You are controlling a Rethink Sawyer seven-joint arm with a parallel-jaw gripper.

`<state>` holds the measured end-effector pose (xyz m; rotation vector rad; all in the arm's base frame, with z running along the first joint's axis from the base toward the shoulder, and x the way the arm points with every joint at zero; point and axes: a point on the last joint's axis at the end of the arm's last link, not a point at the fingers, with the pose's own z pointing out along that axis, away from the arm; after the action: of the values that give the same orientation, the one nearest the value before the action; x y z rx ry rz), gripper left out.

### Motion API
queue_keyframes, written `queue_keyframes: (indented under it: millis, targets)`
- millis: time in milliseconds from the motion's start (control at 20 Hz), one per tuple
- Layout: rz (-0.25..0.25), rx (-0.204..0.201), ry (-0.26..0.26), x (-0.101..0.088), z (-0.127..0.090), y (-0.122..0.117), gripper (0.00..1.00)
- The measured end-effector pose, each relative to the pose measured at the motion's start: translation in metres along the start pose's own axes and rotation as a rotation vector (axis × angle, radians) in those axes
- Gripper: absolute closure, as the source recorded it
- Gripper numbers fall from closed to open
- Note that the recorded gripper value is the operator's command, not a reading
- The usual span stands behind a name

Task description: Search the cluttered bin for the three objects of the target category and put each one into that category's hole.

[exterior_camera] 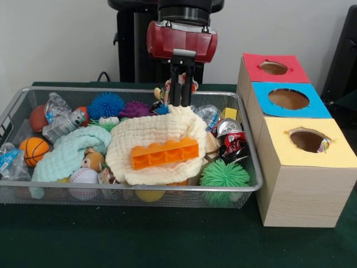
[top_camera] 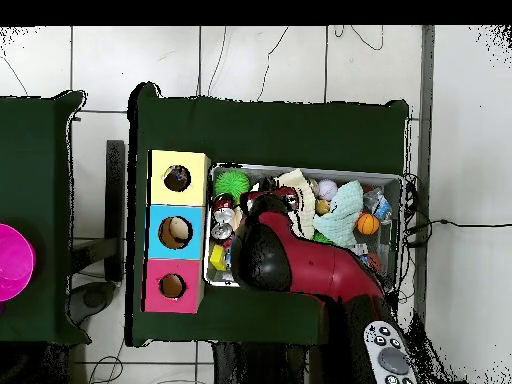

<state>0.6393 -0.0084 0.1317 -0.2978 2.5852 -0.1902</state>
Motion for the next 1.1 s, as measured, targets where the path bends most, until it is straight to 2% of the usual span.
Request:
queue_keyframes:
  millis: [150, 400, 600, 800, 1100]
  targets:
    - [0.009, 0.015, -0.026, -0.002, -0.002, -0.004, 1.00]
    - [0.066, 0.086, -0.139, -0.012, -0.016, -0.029, 1.00]
    - [0.099, 0.119, -0.214, -0.021, -0.027, -0.035, 1.00]
    - [0.120, 0.128, -0.244, -0.026, -0.029, -0.036, 1.00]
    - [0.160, 0.128, -0.264, -0.039, -0.022, -0.016, 1.00]
